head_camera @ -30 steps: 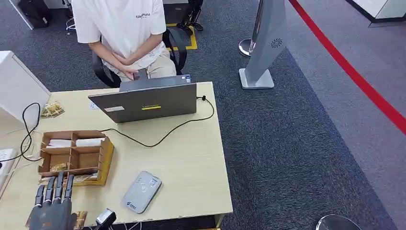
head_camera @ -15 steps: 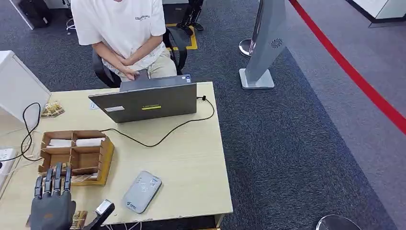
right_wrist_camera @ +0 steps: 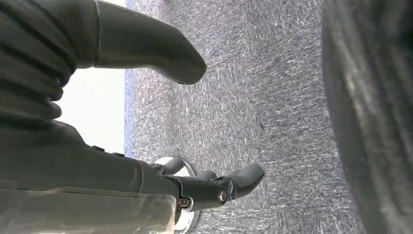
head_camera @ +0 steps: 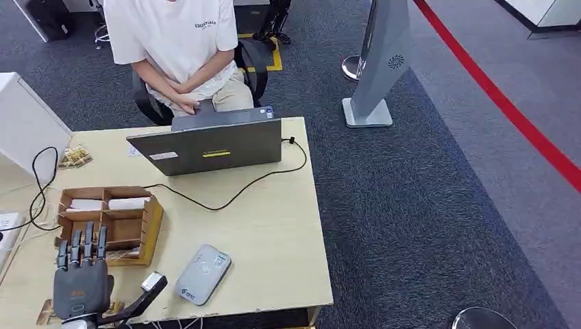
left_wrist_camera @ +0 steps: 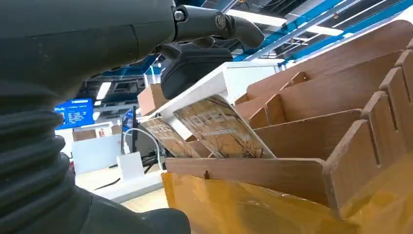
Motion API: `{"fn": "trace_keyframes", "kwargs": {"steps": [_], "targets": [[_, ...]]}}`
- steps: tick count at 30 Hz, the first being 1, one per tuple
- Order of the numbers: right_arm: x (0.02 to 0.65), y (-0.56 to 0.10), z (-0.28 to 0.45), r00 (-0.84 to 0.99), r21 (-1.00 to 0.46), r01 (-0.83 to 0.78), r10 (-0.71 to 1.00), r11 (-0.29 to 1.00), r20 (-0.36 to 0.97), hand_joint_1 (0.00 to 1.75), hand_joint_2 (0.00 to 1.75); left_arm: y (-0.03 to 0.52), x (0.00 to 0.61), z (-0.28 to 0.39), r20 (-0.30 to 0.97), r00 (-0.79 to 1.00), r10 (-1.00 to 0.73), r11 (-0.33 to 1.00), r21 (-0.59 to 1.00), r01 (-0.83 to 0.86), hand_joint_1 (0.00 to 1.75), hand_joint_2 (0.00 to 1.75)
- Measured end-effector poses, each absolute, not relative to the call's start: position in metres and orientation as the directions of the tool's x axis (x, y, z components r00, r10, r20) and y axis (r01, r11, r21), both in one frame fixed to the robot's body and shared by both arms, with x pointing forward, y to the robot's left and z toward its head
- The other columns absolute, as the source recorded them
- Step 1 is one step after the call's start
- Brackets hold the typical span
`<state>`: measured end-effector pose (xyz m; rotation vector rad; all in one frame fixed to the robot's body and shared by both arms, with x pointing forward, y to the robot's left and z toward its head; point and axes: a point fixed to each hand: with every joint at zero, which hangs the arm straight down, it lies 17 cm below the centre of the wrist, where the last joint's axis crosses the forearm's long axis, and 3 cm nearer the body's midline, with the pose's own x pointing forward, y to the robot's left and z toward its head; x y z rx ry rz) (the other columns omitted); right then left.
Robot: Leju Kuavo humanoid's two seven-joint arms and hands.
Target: Pass the card to the sensor for recognition and then transmit it.
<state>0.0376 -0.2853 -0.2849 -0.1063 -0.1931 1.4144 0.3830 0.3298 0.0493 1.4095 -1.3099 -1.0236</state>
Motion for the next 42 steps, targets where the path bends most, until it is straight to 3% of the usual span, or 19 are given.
{"fn": "trace_keyframes", "kwargs": {"steps": [32, 33, 42], "targets": [[0.036, -0.285, -0.285, 0.139, -0.182, -0.972, 0.988, 0.15, 0.069, 0.0, 1.75, 0.315, 0.385, 0.067, 0.048, 0.075, -0.996, 0.026, 0.965, -0.263, 0.0, 1.75], [0.036, -0.285, -0.285, 0.139, -0.182, -0.972, 0.988, 0.149, 0.069, 0.0, 1.75, 0.315, 0.385, 0.068, 0.048, 0.076, -0.996, 0.026, 0.964, -0.263, 1.75, 1.75], [0.036, -0.285, -0.285, 0.133, -0.182, -0.973, 0.989, 0.144, 0.07, 0.0, 1.75, 0.319, 0.386, 0.062, 0.046, 0.087, -0.995, 0.025, 0.972, -0.233, 1.75, 1.75]]}}
